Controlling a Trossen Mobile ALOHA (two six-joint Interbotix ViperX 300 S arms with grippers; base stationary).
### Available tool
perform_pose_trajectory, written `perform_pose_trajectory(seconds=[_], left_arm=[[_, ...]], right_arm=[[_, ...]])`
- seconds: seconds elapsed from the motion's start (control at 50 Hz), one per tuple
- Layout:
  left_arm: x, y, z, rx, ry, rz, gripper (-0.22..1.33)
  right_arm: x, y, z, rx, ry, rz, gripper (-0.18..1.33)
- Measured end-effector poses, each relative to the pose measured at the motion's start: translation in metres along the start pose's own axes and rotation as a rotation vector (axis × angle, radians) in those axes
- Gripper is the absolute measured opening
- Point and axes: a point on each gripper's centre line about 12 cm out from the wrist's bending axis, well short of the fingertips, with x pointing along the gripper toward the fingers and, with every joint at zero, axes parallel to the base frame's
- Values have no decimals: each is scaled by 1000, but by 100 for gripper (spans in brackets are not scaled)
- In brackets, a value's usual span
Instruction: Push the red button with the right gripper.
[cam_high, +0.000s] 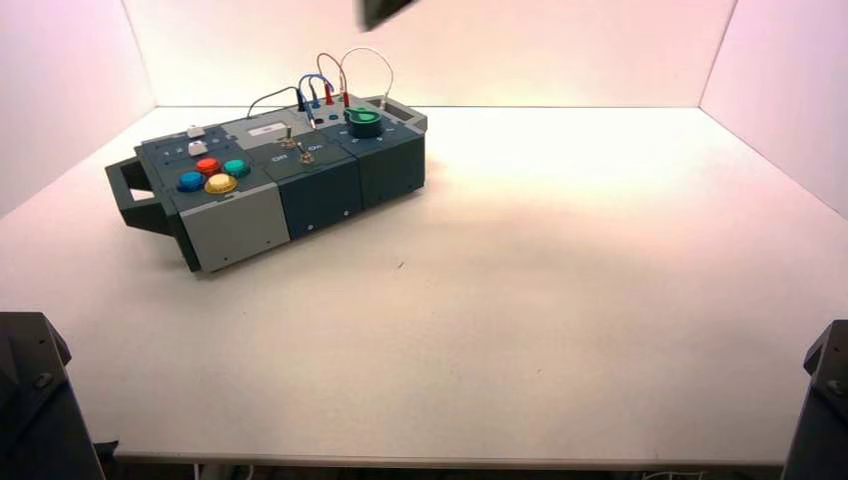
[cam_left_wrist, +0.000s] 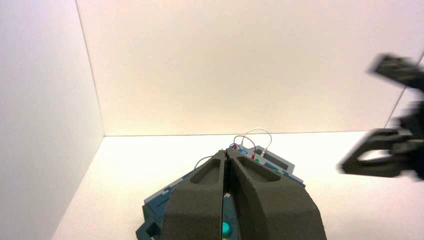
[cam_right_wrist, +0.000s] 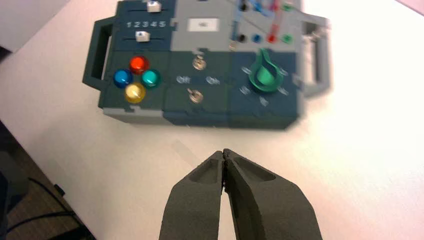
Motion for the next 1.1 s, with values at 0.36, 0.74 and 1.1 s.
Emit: perform_pose_trajectory(seconds=[0.36, 0.74, 1.1], left_arm=[[0, 0, 0, 0, 0, 0, -16], [0, 0, 0, 0, 0, 0, -16], [0, 0, 1, 0, -2, 1, -16]], right_arm=[[73, 63, 44, -72, 117, 105, -14], [117, 95, 53, -95, 182, 161, -14], [152, 101, 63, -96, 215, 168, -14]])
